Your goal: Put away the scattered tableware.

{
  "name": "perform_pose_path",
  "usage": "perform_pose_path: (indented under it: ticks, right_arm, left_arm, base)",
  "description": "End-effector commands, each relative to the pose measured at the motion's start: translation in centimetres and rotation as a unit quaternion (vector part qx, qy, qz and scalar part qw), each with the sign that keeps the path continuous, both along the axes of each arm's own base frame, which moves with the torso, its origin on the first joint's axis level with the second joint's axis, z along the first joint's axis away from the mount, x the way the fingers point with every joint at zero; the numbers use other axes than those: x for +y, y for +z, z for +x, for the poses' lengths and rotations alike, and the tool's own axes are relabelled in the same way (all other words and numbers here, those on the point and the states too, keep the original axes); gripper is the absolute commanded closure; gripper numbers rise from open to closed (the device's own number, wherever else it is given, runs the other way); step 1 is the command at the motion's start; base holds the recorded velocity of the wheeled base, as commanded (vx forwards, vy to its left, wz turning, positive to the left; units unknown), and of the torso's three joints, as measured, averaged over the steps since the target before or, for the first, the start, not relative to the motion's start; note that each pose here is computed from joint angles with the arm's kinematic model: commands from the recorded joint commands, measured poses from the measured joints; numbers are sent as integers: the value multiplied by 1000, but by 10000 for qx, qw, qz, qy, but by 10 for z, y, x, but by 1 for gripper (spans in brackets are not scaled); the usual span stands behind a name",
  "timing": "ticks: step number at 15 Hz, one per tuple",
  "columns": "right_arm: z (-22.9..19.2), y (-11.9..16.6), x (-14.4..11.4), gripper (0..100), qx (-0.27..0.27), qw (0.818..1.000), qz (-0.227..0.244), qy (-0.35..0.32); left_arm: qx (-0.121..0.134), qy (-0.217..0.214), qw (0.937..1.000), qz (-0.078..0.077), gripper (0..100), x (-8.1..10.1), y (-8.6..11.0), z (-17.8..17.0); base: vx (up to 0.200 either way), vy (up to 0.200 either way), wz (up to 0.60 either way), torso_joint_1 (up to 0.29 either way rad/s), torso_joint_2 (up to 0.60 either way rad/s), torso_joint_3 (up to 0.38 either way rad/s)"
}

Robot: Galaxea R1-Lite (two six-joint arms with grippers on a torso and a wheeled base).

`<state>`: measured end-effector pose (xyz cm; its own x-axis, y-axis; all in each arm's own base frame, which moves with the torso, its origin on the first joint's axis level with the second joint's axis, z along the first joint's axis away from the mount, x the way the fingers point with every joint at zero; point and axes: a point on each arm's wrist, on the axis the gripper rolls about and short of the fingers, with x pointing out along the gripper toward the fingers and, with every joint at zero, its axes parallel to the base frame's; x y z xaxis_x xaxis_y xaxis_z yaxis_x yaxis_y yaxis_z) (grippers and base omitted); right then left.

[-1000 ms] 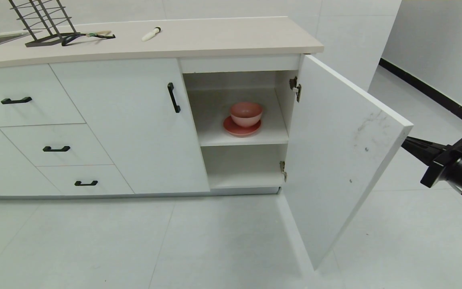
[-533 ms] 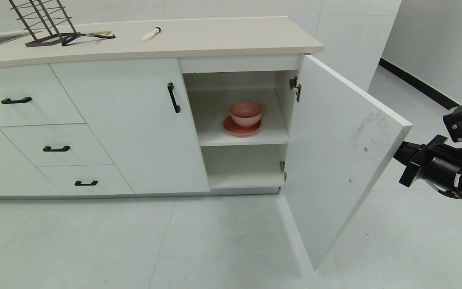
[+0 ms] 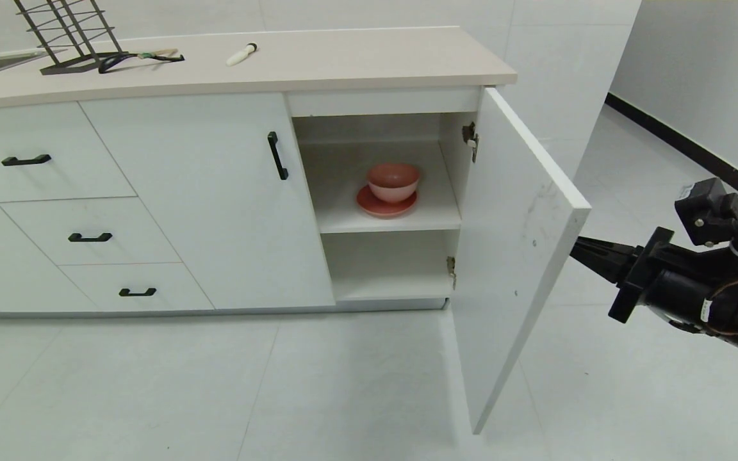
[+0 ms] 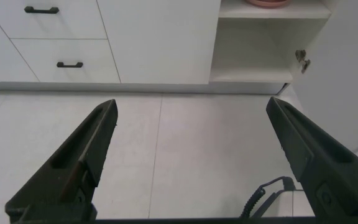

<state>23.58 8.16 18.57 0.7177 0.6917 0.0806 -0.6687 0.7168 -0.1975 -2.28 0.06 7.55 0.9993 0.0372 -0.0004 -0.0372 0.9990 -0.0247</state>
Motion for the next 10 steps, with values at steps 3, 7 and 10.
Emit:
perform_pose_path:
  ticks: [3,7,10]
  right_arm:
    - [-6,-3,30,100,44,9982,-16,599]
    - [7,2,37,100,-64,9980,24,629]
    - [15,2,44,100,-71,9976,27,683]
  left_arm:
    - [-2,6,10000,-7,0,0,0,0]
    - [-2,6,10000,-7,0,0,0,0]
    - [-2,6,10000,-7,0,0,0,0]
  base:
    - [0,0,0,0,0,0]
    - [0,0,0,0,0,0]
    - [0,0,0,0,0,0]
